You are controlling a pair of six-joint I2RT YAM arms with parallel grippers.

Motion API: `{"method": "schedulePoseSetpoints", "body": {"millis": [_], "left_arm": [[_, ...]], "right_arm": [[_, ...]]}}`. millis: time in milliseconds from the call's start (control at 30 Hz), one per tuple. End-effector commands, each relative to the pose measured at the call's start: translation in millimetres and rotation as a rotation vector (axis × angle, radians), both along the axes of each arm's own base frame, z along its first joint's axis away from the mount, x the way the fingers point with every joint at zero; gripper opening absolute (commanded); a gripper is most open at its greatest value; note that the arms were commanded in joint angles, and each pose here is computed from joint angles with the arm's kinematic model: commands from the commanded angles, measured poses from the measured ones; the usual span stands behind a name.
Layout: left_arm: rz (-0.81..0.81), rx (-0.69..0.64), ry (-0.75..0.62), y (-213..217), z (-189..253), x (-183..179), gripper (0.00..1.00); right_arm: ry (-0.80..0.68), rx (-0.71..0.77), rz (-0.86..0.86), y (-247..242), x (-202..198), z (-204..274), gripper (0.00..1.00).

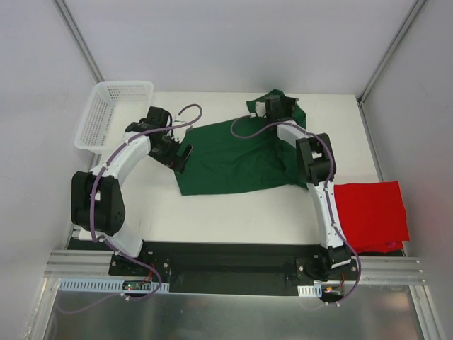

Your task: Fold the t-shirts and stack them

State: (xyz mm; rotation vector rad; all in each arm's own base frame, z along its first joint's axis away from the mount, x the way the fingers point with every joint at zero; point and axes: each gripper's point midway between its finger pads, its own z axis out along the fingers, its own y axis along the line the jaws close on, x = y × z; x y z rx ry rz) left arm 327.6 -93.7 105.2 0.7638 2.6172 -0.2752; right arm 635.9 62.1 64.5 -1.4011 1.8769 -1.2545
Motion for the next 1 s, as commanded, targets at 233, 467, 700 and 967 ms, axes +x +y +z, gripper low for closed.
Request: {"method": "schedulePoseSetpoints", "body": {"millis": [233, 467, 700, 967], "left_arm": [[-0.002, 0.004, -0.062, -2, 20, 9, 0.99], [-0.047, 0.048, -0.078, -35, 17, 49, 0.99], [-0.175, 0.061, -0.071, -102, -6, 95, 0.99], [-0.311, 0.063, -0.144, -156, -18, 138, 0.99]], "right_arm": [[-0.468, -0.049, -0.081, -27, -12, 201, 0.96], [-0.095, 0.440, -0.151, -30, -106, 191, 0.96], [0.580, 0.763, -0.129, 13, -239, 102, 0.96], [0.917, 0.985, -0.173, 27, -309, 49, 0.98]]}}
